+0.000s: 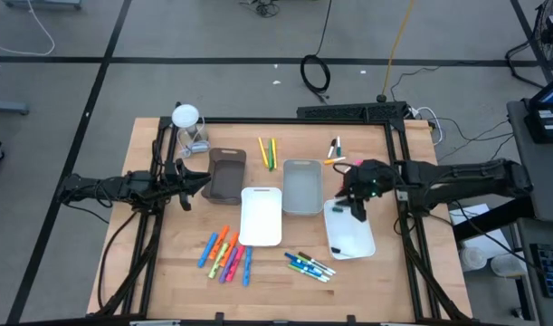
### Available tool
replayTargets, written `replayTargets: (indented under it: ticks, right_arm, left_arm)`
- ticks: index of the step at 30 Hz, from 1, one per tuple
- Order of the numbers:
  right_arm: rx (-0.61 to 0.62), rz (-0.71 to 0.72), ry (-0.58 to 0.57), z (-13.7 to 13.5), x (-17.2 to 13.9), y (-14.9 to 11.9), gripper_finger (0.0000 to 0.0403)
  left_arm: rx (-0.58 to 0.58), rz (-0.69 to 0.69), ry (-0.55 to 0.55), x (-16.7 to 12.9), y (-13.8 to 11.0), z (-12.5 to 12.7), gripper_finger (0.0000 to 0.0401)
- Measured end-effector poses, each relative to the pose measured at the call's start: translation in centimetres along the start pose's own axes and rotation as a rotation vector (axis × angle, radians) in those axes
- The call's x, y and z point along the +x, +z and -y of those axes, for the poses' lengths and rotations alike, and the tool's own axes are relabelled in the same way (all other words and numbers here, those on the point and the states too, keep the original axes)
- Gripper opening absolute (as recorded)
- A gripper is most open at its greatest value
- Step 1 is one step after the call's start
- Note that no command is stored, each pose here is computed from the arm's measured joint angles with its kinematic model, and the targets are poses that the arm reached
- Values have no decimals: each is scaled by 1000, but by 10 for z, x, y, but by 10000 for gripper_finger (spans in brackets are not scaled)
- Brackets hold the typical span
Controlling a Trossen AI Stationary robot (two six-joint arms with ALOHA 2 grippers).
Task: Pick & Place Markers
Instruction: Put the orange mini marker into the right white bin
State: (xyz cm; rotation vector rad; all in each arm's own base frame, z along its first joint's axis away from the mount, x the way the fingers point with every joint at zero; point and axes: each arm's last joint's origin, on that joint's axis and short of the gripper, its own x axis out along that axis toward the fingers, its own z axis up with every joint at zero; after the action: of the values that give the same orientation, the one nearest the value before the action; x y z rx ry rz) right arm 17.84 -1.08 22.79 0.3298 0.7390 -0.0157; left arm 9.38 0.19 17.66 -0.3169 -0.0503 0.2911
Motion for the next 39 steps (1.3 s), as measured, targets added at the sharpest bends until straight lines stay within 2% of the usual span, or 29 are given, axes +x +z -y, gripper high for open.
replayTargets:
  ticks: [3, 6, 9, 11, 14, 17, 25, 33, 39]
  right_arm:
    - [-69, 30, -120, 10, -3, 2, 123]
    - [-124, 15, -290, 24, -7, 1, 121]
    - [-165, -57, -430, 40, -9, -2, 123]
    - [-169, -141, -465, 50, -10, -7, 126]
    - [-155, -256, -446, 63, -6, -14, 129]
    - [-167, -296, -402, 70, 2, -15, 129]
    - [-214, -435, -382, 86, 24, -20, 130]
    - [-242, -494, -316, 96, 45, -24, 130]
    - [-236, -506, -260, 96, 50, -26, 130]
  left_arm:
    - [0, 0, 0, 0, 0, 0, 79]
    - [0, 0, 0, 0, 0, 0, 79]
    - [0, 0, 0, 0, 0, 0, 79]
    - [0, 0, 0, 0, 0, 0, 79]
    - [0, 0, 0, 0, 0, 0, 79]
    - [0, 0, 0, 0, 0, 0, 79]
    - [-1, 0, 0, 0, 0, 0, 79]
    - [0, 0, 0, 0, 0, 0, 79]
    - [0, 0, 0, 0, 0, 0, 79]
